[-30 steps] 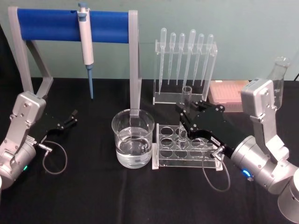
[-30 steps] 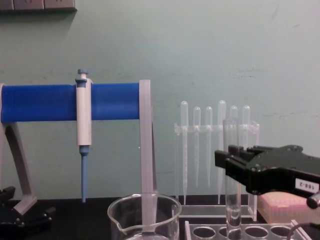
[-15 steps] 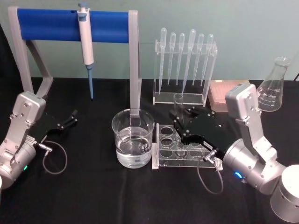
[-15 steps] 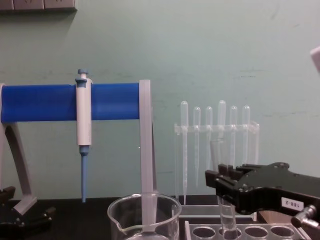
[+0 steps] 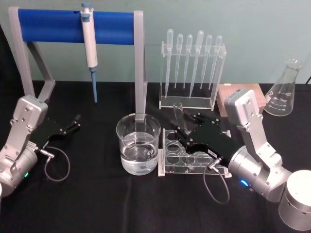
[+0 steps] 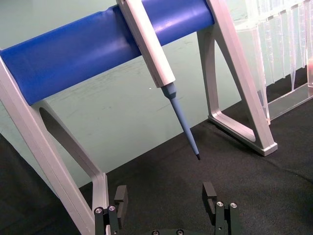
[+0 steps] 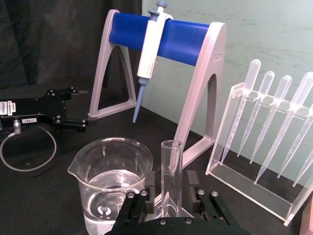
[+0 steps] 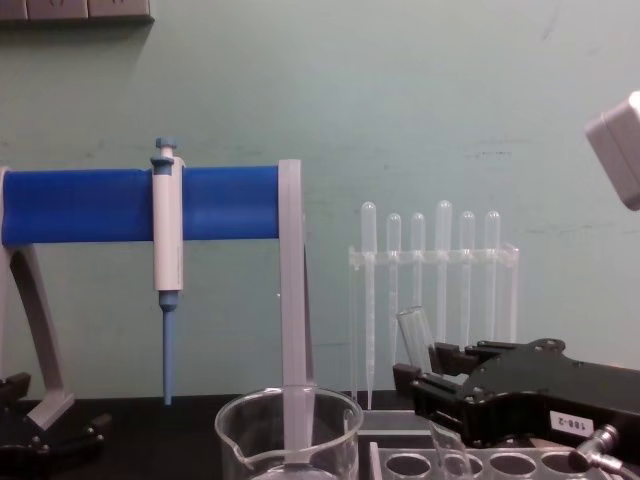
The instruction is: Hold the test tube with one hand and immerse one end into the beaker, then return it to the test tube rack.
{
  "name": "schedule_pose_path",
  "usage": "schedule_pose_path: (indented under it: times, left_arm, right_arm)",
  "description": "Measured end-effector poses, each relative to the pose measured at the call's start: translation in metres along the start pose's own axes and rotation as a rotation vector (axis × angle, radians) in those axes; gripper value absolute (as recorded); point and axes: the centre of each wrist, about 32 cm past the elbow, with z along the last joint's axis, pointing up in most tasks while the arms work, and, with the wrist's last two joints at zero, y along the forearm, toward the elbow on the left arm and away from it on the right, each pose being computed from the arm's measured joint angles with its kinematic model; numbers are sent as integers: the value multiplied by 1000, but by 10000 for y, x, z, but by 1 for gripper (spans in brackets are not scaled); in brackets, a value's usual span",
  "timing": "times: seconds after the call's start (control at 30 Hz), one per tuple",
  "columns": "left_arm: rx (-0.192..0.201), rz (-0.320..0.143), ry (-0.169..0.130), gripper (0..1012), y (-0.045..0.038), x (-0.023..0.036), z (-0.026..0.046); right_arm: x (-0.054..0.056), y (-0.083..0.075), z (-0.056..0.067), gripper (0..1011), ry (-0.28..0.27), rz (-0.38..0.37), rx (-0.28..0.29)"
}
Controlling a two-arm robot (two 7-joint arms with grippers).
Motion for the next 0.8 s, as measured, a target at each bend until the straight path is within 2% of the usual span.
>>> schedule_pose_path:
  times: [0.07, 0.27, 0.4, 0.53, 0.57, 0.67, 0.7, 0.8]
  left_arm:
    - [0, 0, 0, 1000, 0, 0, 0]
    - [0, 0, 0, 1000, 0, 0, 0]
    - [0, 0, 0, 1000, 0, 0, 0]
    - [0, 0, 0, 1000, 0, 0, 0]
    - [0, 0, 0, 1000, 0, 0, 0]
    - [0, 0, 0, 1000, 0, 0, 0]
    - [0, 0, 0, 1000, 0, 0, 0]
    - [0, 0, 0, 1000, 0, 0, 0]
  right_arm:
    - [-5, -4, 4, 405, -1, 0, -2]
    - [-65, -120, -18, 633, 19, -23, 0]
    - [-173, -309, -80, 747, 51, -56, 5]
    - [-233, -468, -141, 865, 74, -95, 9]
    - [-226, -517, -161, 916, 80, -117, 10]
    - [-179, -583, -189, 961, 88, -163, 10]
    - [-122, -612, -208, 1002, 89, -200, 6]
    - [-32, -639, -253, 1000, 91, -257, -6]
